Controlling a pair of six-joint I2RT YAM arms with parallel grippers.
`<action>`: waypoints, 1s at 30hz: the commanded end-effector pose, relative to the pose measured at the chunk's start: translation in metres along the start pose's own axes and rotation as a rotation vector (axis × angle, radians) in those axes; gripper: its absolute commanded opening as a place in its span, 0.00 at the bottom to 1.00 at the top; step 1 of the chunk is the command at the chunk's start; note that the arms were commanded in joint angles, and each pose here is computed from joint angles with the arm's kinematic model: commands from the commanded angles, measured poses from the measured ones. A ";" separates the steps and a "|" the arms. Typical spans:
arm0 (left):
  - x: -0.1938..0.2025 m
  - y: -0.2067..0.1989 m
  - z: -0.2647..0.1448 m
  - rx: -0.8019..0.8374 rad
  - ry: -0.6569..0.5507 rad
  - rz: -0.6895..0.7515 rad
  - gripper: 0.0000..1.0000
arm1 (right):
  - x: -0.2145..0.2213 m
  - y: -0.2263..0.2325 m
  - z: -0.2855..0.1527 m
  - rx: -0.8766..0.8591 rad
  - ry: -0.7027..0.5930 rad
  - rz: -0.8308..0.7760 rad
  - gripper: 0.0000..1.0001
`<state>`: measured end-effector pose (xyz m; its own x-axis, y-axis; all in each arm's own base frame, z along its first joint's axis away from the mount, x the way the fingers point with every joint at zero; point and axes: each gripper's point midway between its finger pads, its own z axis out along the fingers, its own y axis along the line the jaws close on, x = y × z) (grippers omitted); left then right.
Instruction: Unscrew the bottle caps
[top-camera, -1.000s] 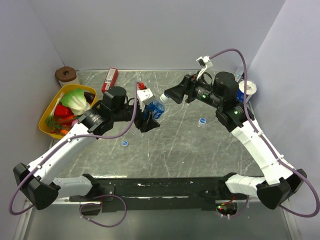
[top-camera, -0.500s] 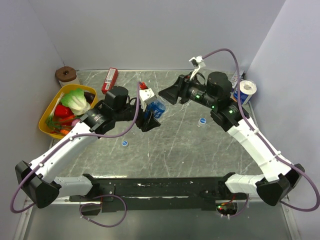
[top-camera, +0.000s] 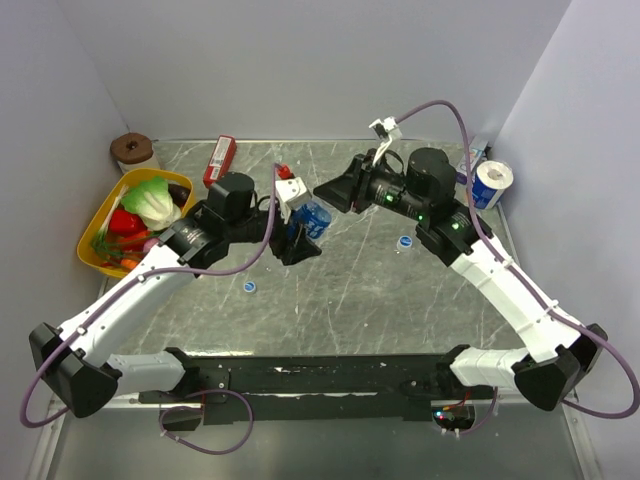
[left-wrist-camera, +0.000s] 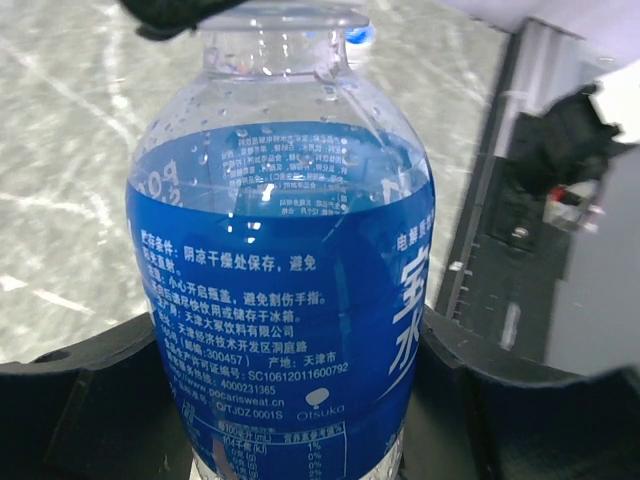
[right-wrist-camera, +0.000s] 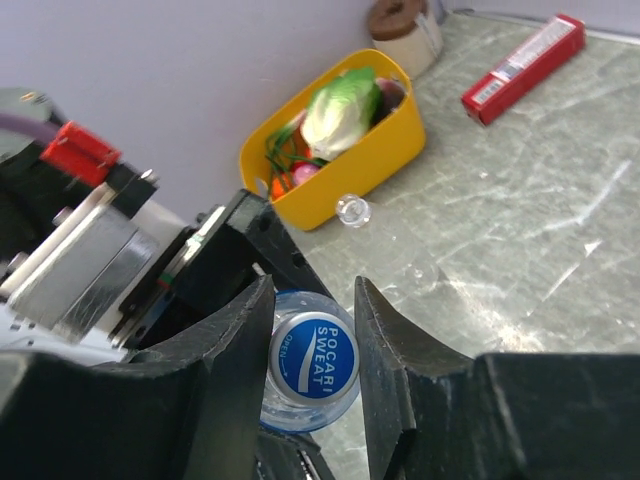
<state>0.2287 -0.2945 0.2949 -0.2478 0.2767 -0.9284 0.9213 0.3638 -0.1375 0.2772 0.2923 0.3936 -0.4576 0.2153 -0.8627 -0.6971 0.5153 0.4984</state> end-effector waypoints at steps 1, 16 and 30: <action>-0.032 -0.054 -0.025 0.245 -0.140 0.097 0.41 | -0.017 0.020 -0.009 -0.106 -0.091 -0.137 0.31; -0.038 -0.130 -0.102 0.838 -0.192 0.178 0.42 | 0.009 0.064 -0.039 -0.549 -0.054 -0.384 0.32; -0.037 -0.120 -0.101 0.725 -0.171 0.202 0.43 | 0.003 0.041 -0.047 -0.440 -0.051 -0.435 0.85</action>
<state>0.1248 -0.2666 0.3458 -0.2140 0.2080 -0.9544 0.9363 -0.2350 -0.2611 0.2008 0.2862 0.4190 -0.0992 0.1147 -0.9884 -0.9929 0.0548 0.1060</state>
